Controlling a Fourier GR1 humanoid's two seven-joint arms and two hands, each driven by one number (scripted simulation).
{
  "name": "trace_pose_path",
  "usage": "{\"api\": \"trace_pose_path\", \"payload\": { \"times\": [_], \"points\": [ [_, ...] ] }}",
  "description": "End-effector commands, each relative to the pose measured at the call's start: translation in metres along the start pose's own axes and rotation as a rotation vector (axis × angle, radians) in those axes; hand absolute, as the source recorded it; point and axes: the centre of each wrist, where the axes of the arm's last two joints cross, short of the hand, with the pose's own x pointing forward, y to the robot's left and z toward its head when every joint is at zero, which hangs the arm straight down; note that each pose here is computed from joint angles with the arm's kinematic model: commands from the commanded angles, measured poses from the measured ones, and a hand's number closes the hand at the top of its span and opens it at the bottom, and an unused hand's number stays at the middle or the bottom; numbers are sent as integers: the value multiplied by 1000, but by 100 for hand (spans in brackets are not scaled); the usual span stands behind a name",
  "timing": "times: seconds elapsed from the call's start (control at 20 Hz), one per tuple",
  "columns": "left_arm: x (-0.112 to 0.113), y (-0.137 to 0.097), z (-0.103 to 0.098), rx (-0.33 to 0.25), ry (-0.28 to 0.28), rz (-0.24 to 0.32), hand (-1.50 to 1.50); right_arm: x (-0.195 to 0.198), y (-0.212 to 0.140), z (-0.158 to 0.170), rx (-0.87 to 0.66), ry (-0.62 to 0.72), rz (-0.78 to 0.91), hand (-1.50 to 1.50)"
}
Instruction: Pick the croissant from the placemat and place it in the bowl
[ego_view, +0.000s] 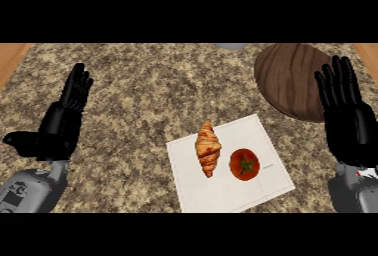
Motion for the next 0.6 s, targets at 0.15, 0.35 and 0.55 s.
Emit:
{"api": "trace_pose_path", "payload": {
  "times": [0.15, 0.35, 0.55],
  "points": [
    [-18, 28, 4, 42, 99, -86, 0, 47, 59, -25, 347, -166, 423, 150],
    [-27, 34, 9, 68, 164, -115, 0, 32, -11, -32, 336, 24, 1076, -150],
    [-30, 53, 14, 119, 227, -114, 0, 22, 31, 5, 184, 11, 1133, -150]
  ]
}}
